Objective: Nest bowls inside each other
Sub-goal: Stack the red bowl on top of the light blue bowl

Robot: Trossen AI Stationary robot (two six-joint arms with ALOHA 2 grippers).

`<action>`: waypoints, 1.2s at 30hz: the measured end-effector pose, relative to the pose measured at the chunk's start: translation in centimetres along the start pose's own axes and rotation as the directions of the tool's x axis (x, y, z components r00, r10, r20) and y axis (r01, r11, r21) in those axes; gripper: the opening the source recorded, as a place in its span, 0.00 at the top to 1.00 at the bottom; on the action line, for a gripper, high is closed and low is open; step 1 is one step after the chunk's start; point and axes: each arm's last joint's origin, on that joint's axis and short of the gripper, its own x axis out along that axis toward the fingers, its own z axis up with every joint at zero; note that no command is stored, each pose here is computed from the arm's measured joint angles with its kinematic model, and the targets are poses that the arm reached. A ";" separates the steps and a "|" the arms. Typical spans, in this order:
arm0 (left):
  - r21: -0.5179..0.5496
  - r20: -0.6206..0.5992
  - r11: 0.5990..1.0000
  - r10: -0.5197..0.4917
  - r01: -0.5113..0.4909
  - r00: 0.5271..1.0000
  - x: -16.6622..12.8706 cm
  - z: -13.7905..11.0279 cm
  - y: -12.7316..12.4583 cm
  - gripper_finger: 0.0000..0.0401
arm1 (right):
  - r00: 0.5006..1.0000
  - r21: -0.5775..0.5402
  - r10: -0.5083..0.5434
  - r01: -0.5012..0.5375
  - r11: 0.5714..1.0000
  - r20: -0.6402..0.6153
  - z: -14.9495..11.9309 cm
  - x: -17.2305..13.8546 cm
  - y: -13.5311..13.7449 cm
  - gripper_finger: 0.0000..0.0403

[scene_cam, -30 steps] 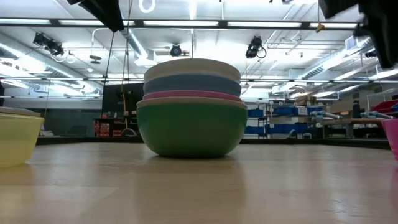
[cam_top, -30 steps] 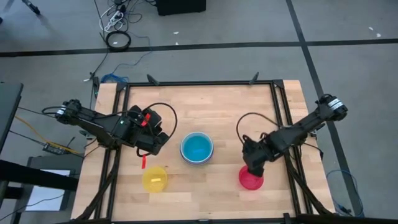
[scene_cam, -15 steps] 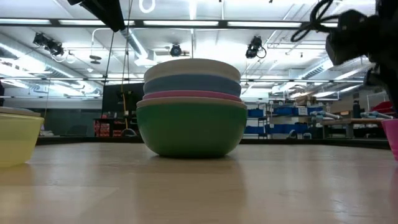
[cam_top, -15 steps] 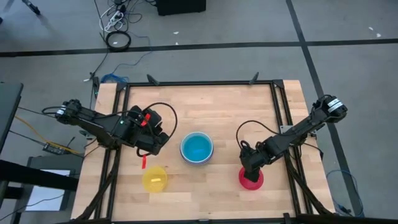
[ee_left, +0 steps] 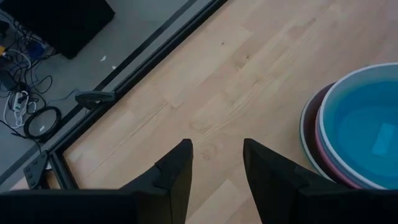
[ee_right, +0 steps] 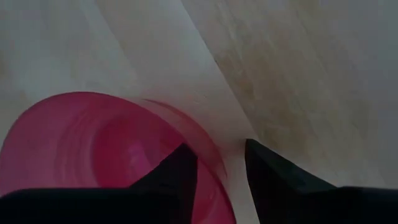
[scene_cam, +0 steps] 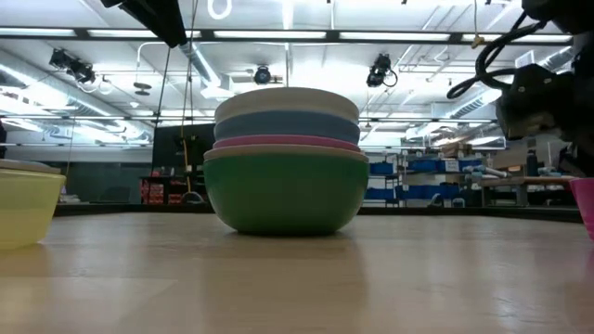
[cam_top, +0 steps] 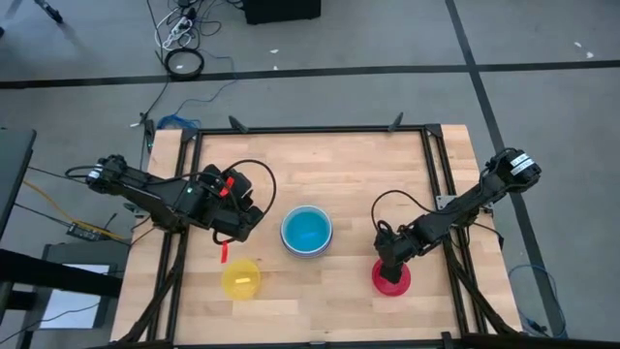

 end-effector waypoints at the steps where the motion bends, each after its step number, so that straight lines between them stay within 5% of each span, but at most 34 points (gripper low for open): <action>1: 0.000 0.000 1.000 0.000 0.000 1.000 0.0 0.0 0.0 0.62 | 1.000 -0.001 0.001 -0.001 1.000 0.001 0.0 0.0 0.0 0.71; 7: 0.000 0.000 1.000 0.000 0.000 1.000 0.0 0.0 0.0 0.62 | 1.000 -0.079 0.029 -0.029 0.996 0.006 0.4 -0.5 0.8 0.96; 14: 0.000 0.001 1.000 0.001 -0.001 1.000 0.0 0.0 0.0 0.62 | 0.999 -0.132 0.003 0.002 0.991 0.042 1.9 -2.9 2.3 0.99; 25: -0.012 0.034 1.000 0.006 -0.006 0.999 0.0 0.2 -0.1 0.62 | 0.933 -0.307 0.000 0.118 0.945 0.359 12.5 -10.0 4.1 1.00; 36: -0.012 0.027 1.000 0.002 -0.002 1.000 0.0 0.1 -0.1 0.62 | 0.940 -0.473 -0.091 0.248 0.845 0.330 21.8 -7.6 7.2 1.00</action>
